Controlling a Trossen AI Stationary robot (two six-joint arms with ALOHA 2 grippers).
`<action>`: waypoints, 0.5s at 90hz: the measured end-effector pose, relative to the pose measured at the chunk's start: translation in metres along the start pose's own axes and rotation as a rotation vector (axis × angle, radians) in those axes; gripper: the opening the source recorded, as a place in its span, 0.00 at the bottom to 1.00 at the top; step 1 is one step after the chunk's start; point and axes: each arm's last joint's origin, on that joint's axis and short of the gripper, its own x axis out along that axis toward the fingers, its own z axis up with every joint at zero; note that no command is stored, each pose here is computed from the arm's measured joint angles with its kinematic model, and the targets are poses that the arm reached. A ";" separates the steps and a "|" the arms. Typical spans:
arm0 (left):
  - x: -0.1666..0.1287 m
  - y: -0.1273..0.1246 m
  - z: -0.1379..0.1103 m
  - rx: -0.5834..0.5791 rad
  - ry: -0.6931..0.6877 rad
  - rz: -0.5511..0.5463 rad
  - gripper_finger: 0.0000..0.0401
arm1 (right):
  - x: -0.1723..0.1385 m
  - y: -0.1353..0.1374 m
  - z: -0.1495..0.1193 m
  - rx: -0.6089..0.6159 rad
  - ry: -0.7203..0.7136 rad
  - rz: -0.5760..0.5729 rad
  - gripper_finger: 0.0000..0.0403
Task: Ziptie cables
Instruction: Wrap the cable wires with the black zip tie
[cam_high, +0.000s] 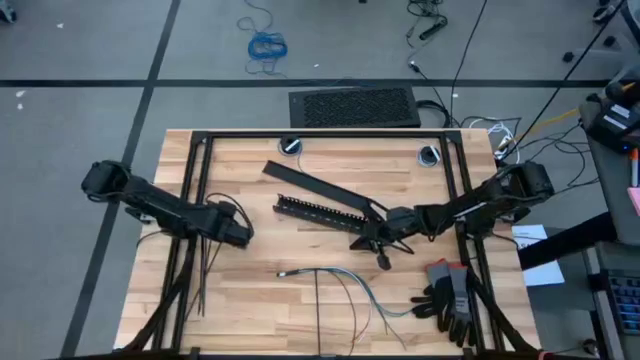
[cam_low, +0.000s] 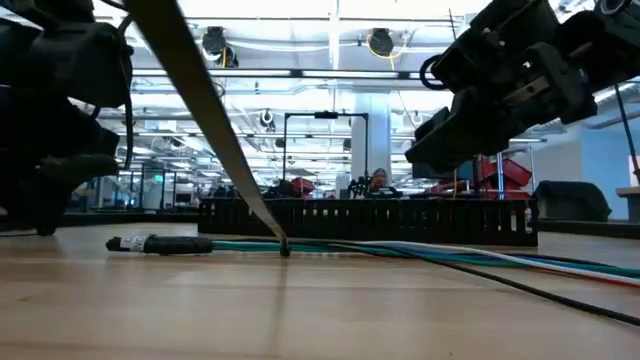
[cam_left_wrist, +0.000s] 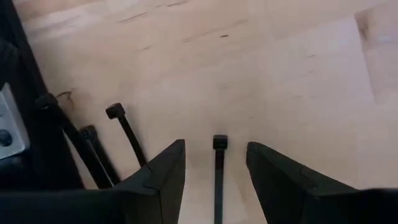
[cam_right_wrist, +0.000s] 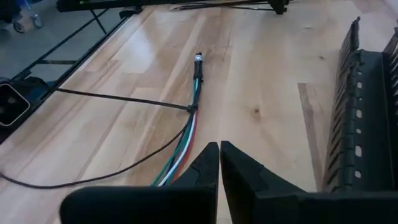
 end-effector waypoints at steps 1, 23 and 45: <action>0.000 0.000 0.000 -0.001 -0.001 0.001 0.43 | 0.000 0.000 0.000 0.001 0.000 -0.001 0.02; 0.001 -0.001 0.003 -0.022 -0.007 -0.014 0.33 | 0.000 0.000 0.000 0.003 0.000 -0.001 0.02; 0.001 -0.003 0.003 -0.020 -0.009 -0.028 0.18 | 0.000 0.000 0.000 0.005 0.001 -0.001 0.02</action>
